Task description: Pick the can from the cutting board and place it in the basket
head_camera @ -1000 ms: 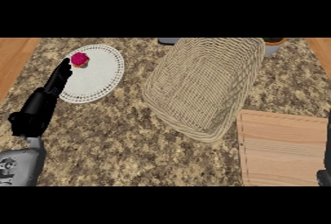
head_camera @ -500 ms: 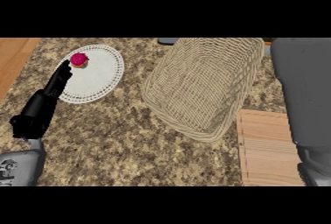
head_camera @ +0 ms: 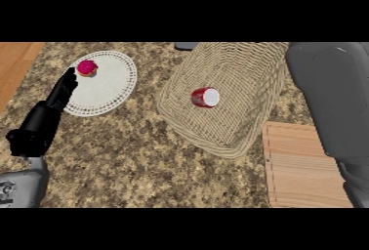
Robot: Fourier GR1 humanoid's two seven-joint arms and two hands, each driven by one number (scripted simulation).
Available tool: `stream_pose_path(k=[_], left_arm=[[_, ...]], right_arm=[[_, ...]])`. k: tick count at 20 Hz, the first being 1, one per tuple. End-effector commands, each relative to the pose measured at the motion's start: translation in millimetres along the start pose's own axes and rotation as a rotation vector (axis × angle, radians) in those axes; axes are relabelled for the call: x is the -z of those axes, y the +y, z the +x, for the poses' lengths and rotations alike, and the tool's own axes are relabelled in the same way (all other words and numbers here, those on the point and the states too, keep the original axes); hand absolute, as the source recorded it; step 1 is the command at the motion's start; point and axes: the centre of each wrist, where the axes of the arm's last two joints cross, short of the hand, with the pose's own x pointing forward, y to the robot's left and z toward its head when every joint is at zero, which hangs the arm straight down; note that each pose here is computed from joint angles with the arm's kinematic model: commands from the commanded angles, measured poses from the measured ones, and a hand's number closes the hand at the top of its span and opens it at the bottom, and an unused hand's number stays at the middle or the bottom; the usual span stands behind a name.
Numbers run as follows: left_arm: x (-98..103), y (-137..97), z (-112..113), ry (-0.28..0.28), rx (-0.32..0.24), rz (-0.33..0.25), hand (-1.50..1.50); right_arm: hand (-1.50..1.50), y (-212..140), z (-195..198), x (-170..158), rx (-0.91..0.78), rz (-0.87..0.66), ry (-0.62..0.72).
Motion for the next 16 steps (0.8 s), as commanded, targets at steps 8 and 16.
stream_pose_path(k=[8, 16], left_arm=[[-1.2, -0.8, 12.6, -0.004, 0.016, -0.008, 0.0], [9.3, 8.1, -1.3, -0.008, -0.006, -0.002, 0.0]], right_arm=[[-1.5, 7.3, -1.5, 6.2, 0.054, 0.179, 0.016], [-1.5, -7.5, -8.9, 2.8, 0.485, -0.074, 0.005]])
